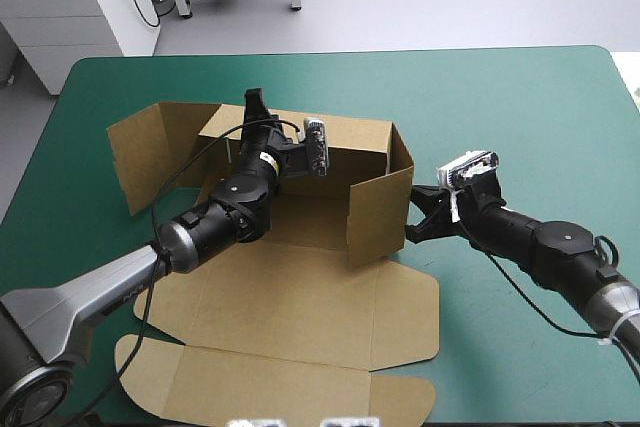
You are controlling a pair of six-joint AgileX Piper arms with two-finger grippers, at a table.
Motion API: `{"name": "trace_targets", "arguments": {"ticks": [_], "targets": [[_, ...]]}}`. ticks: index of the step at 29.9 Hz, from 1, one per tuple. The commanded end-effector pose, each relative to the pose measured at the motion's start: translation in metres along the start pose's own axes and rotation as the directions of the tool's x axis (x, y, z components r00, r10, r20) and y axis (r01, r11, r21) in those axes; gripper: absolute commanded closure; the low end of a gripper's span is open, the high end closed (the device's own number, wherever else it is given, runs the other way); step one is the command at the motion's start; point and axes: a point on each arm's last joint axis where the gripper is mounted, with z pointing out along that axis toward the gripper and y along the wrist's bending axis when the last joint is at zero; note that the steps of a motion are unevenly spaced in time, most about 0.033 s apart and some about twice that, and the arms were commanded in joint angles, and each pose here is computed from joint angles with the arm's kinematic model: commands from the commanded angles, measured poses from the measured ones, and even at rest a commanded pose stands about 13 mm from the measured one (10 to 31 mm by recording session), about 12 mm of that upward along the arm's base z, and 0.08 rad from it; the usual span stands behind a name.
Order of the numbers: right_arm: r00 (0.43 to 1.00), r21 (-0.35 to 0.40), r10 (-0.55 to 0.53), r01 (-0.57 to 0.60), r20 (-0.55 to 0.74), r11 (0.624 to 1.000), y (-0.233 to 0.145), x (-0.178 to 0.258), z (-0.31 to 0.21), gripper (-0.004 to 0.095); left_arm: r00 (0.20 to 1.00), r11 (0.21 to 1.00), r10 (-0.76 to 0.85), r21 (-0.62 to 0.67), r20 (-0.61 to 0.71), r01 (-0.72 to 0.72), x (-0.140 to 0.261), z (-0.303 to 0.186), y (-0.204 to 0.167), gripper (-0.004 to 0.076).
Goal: Fold the box
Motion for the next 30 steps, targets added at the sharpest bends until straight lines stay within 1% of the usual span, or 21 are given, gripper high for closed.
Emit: {"name": "trace_targets", "arguments": {"ticks": [1, 5, 10, 13, 17, 19, 21, 23, 24, 26, 27, 29, 30], "targets": [[0.997, -0.053, 0.032, -0.029, 0.064, 0.998, 0.008, -0.014, -0.007, 0.0925, 0.998, 0.998, -0.053, -0.017, -0.027, 0.052, 0.003, -0.005, 0.009, 0.0707], [0.997, -0.095, 0.052, -0.047, 0.057, 0.994, 0.012, -0.014, -0.006, 0.0923, 0.996, 0.996, -0.089, -0.022, 0.007, 0.089, -0.001, -0.005, 0.013, 0.0707], [0.998, -0.105, 0.039, -0.034, 0.044, 0.994, 0.022, -0.012, -0.003, 0.0922, 0.991, 0.990, -0.136, -0.037, 0.022, 0.136, -0.004, -0.008, 0.023, 0.0707], [0.999, -0.089, 0.035, -0.031, 0.040, 0.996, 0.024, -0.012, -0.002, 0.0922, 0.985, 0.985, -0.170, -0.033, 0.035, 0.171, -0.004, -0.008, 0.028, 0.0707], [0.999, -0.091, 0.035, -0.031, 0.038, 0.995, 0.024, -0.012, -0.002, 0.0921, 0.983, 0.983, -0.185, -0.024, 0.007, 0.185, 0.002, -0.002, 0.027, 0.0707], [1.000, -0.094, 0.001, 0.002, 0.026, 0.996, 0.025, -0.011, -0.002, 0.0901, 0.982, 0.982, -0.187, -0.010, -0.010, 0.187, 0.006, 0.002, 0.026, 0.0707], [0.999, -0.087, -0.044, 0.045, 0.017, 0.995, 0.024, -0.010, -0.002, 0.0807, 0.983, 0.983, -0.181, 0.003, -0.024, 0.181, 0.008, 0.006, 0.023, 0.0707], [0.997, -0.067, -0.071, 0.072, 0.020, 0.995, 0.022, -0.012, -0.002, 0.0647, 0.983, 0.983, -0.185, 0.004, -0.017, 0.185, 0.008, 0.007, 0.024, 0.0707], [0.997, -0.038, -0.069, 0.070, 0.026, 0.997, 0.020, -0.014, -0.002, 0.0506, 0.983, 0.983, -0.186, 0.005, -0.005, 0.186, 0.008, 0.007, 0.024, 0.0707], [0.997, 0.003, -0.073, 0.073, 0.040, 0.997, 0.016, -0.019, -0.002, 0.0302, 0.982, 0.983, -0.185, 0.005, 0.021, 0.185, 0.006, 0.007, 0.025, 0.0707], [0.996, 0.024, -0.071, 0.070, 0.049, 0.997, 0.015, -0.022, -0.002, 0.0221, 0.982, 0.983, -0.186, 0.005, 0.032, 0.186, 0.005, 0.006, 0.026, 0.0707], [0.995, 0.044, -0.074, 0.072, 0.060, 0.996, 0.013, -0.027, -0.001, 0.0156, 0.982, 0.983, -0.186, 0.007, 0.043, 0.186, 0.004, 0.006, 0.026, 0.0707], [0.995, 0.040, -0.075, 0.073, 0.062, 0.997, 0.013, -0.029, 0.001, 0.0159, 0.981, 0.983, -0.186, 0.007, 0.047, 0.186, 0.003, 0.006, 0.026, 0.0707]]}}
